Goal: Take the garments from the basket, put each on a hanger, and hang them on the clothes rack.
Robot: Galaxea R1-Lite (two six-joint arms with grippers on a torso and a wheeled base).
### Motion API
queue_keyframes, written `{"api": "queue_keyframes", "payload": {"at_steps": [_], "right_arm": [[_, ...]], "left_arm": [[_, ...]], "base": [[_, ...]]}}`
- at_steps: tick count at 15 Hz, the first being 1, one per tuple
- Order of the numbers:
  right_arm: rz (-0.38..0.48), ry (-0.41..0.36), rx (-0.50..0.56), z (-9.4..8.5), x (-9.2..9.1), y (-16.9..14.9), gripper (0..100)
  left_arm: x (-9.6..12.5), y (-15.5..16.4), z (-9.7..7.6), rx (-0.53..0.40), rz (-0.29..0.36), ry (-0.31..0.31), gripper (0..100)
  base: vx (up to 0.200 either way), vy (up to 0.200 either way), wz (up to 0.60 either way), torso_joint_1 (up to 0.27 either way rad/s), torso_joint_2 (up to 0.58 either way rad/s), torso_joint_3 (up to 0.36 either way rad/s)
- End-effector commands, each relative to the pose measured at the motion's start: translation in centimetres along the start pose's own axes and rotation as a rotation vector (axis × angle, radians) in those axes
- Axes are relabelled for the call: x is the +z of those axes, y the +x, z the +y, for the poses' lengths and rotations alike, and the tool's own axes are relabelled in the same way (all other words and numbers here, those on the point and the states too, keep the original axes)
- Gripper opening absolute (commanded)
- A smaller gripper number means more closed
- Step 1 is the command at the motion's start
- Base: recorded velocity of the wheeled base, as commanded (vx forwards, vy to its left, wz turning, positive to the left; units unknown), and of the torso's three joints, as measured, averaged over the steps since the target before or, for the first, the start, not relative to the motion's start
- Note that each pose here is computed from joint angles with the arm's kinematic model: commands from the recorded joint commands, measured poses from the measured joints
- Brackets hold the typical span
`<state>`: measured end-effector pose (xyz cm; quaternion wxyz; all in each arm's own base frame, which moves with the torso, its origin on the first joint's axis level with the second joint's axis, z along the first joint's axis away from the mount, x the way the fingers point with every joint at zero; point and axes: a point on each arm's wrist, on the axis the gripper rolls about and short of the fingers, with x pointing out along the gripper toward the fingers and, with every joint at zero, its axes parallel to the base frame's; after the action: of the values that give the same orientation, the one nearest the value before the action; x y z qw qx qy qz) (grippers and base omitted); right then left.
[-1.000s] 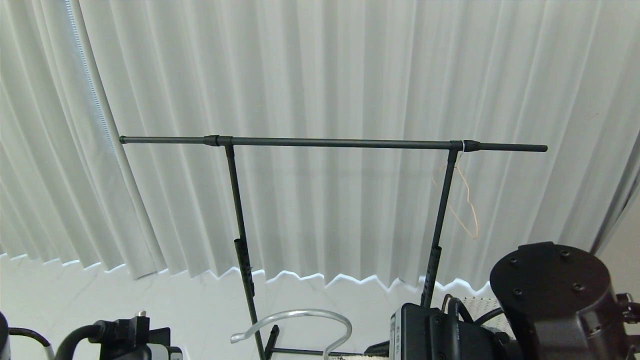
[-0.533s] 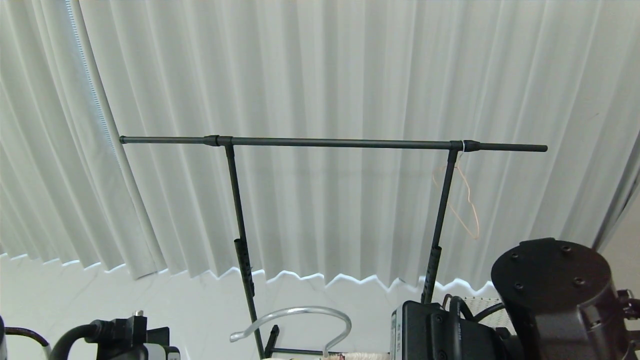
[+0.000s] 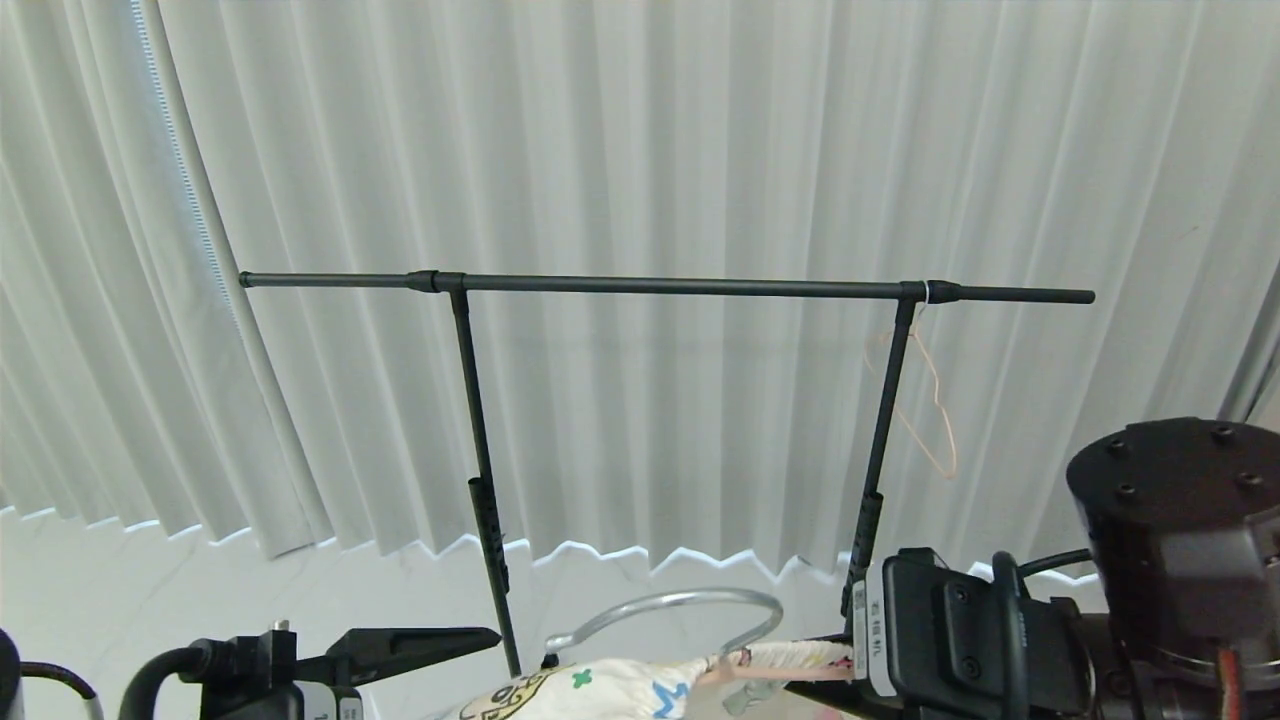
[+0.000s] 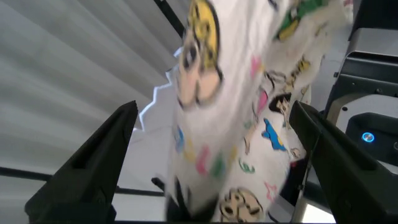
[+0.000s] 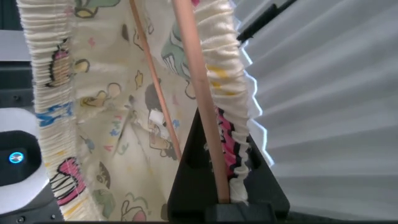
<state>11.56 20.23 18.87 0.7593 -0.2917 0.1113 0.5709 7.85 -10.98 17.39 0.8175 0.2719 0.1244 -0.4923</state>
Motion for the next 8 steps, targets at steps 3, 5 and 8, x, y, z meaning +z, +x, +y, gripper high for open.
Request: {"api": "queue_keyframes", "payload": {"at_steps": [3,5,8], "right_arm": [[0.021,0.045,-0.075,-1.3,-1.5,-1.8,0],[0.025,0.06,-0.104,-1.6,-2.0,-2.4,0],[0.021,0.062,-0.109,-1.8,-2.0,-2.5,0]], "left_arm": [[-2.1,-1.7,0.5,0.111,0.012,-0.056,100],[-3.7,-3.0,0.9,0.229,0.034,-0.11,100],[-6.1,-3.5,0.1,0.274,0.089,-0.162,100]], "base": [[0.0,0.0,0.0,0.0,0.0,0.0],[0.0,0.0,0.0,0.0,0.0,0.0],[0.0,0.0,0.0,0.0,0.0,0.0]]}}
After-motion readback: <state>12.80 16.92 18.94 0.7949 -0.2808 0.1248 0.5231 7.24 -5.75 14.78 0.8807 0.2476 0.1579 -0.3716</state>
